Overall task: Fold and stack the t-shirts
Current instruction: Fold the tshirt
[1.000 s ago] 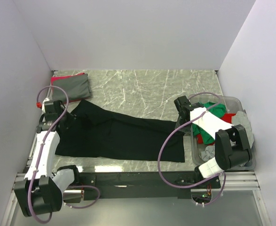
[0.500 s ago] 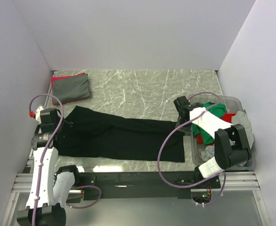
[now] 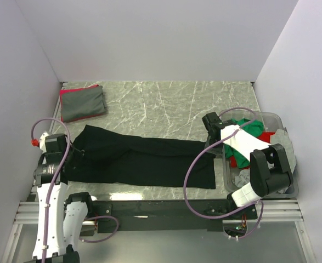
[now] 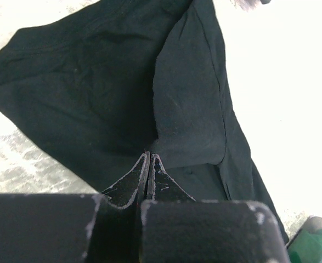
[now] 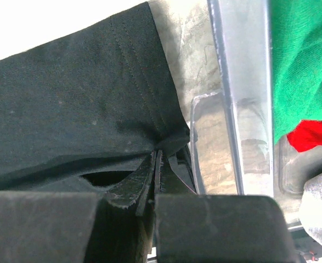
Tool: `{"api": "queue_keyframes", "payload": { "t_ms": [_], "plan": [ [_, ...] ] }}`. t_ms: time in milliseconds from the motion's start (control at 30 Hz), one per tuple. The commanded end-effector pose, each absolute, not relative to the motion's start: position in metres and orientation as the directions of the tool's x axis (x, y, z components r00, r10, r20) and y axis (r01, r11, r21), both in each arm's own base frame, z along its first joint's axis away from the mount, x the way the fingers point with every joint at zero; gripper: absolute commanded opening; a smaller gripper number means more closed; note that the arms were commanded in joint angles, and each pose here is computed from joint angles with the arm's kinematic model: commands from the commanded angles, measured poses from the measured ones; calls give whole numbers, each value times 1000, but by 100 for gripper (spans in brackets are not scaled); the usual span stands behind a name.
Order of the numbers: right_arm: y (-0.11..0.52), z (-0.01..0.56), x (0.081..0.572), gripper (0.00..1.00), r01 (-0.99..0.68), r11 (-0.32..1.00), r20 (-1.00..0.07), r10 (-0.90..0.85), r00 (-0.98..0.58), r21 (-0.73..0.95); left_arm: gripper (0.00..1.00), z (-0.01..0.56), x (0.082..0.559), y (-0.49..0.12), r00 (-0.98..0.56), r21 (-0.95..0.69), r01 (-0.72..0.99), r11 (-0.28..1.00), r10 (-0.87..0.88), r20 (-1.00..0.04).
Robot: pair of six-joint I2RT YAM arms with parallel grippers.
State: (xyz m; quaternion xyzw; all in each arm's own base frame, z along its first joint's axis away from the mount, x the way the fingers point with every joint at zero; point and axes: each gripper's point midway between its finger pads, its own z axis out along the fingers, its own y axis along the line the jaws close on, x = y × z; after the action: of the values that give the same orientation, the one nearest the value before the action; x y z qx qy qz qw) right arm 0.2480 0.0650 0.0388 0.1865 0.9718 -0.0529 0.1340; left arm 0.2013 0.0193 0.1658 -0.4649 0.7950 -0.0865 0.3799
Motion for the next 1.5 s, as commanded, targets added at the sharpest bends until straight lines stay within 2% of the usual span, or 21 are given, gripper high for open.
{"api": "queue_keyframes", "payload": {
  "t_ms": [0, 300, 533, 567, 633, 667, 767, 867, 1067, 1167, 1367, 1467],
  "plan": [
    [55, 37, 241, 0, 376, 920, -287, 334, -898, -106, 0, 191, 192, 24, -225, -512, -672, 535, -806, -547],
    [55, 36, 240, 0, 377, 920, -282, 335, -899, -111, 0, 211, 176, 26, -198, -514, -672, 533, -798, -568],
    [56, 33, 241, 0, 367, 923, -267, 328, -906, -113, 0, 180, 188, 16, -325, -466, -660, 589, -783, -530],
    [56, 33, 240, 6, 367, 923, -264, 328, -907, -113, 0, 176, 190, 14, -344, -459, -659, 596, -782, -520],
    [57, 37, 241, 24, 361, 925, -266, 322, -909, -116, 0, 163, 196, 15, -374, -438, -660, 610, -773, -513],
    [59, 40, 242, 40, 353, 928, -276, 310, -910, -122, 0, 160, 200, 13, -385, -438, -654, 617, -770, -509],
    [65, 65, 251, 50, 325, 937, -337, 266, -903, -130, 0, 150, 219, 10, -408, -453, -636, 624, -771, -489],
    [97, 97, 268, 50, 231, 969, -412, 178, -893, -82, 0, 147, 243, 9, -424, -470, -608, 640, -762, -489],
    [220, 145, 296, 46, -59, 981, -518, 47, -854, 187, 0, 137, 291, 26, -460, -422, -581, 696, -708, -536],
    [284, 148, 292, 43, -207, 945, -524, -44, -850, 255, 0, 126, 310, 40, -475, -393, -588, 706, -696, -539],
    [392, 149, 260, 40, -471, 835, -544, -265, -796, 283, 0, 109, 331, 57, -513, -370, -588, 719, -686, -517],
    [431, 143, 243, 40, -537, 772, -529, -315, -788, 341, 0, 103, 332, 56, -520, -387, -582, 715, -693, -499]
  ]
}}
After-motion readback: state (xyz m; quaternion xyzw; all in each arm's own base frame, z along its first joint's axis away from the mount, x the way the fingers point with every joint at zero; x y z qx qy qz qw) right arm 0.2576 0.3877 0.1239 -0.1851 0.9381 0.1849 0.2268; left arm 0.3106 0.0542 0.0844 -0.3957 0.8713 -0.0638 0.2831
